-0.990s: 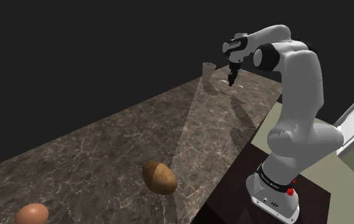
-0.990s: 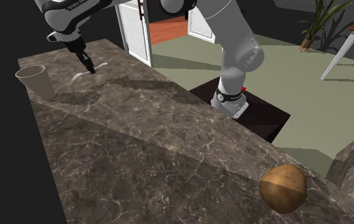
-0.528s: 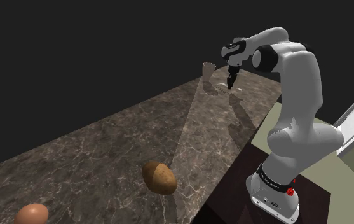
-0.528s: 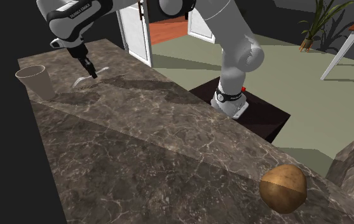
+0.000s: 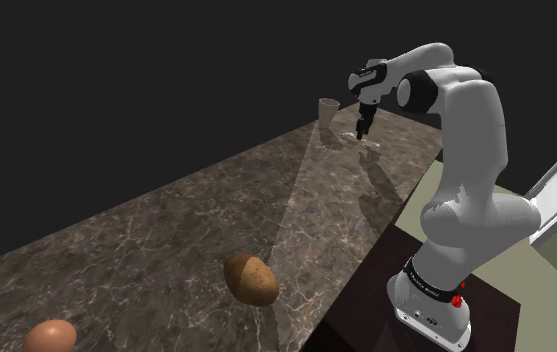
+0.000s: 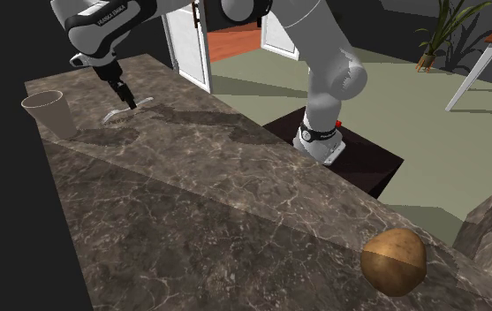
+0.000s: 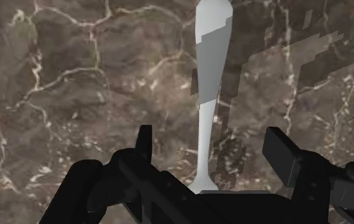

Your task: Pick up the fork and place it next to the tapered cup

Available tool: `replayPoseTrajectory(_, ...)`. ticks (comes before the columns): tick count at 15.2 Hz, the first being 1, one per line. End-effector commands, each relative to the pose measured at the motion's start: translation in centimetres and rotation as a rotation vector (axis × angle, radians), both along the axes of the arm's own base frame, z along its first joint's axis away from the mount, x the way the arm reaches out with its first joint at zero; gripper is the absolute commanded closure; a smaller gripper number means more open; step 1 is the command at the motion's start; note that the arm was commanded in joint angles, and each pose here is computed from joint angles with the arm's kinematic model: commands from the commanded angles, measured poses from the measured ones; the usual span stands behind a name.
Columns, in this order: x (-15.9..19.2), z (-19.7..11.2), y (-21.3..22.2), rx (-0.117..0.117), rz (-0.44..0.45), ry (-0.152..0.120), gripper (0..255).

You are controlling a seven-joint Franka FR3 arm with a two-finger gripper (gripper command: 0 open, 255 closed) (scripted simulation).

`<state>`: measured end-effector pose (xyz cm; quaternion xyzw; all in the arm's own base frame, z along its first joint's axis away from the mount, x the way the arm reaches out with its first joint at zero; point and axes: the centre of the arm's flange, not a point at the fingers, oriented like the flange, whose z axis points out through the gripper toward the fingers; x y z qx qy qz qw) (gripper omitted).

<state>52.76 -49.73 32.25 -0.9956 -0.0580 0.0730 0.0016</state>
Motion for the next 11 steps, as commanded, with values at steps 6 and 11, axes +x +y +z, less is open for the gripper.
replayPoseTrajectory(6,0.6,3.9,0.0,0.0,0.0,0.0,0)
replayPoseTrajectory(11,0.7,4.9,0.0,0.0,0.0,0.0,0)
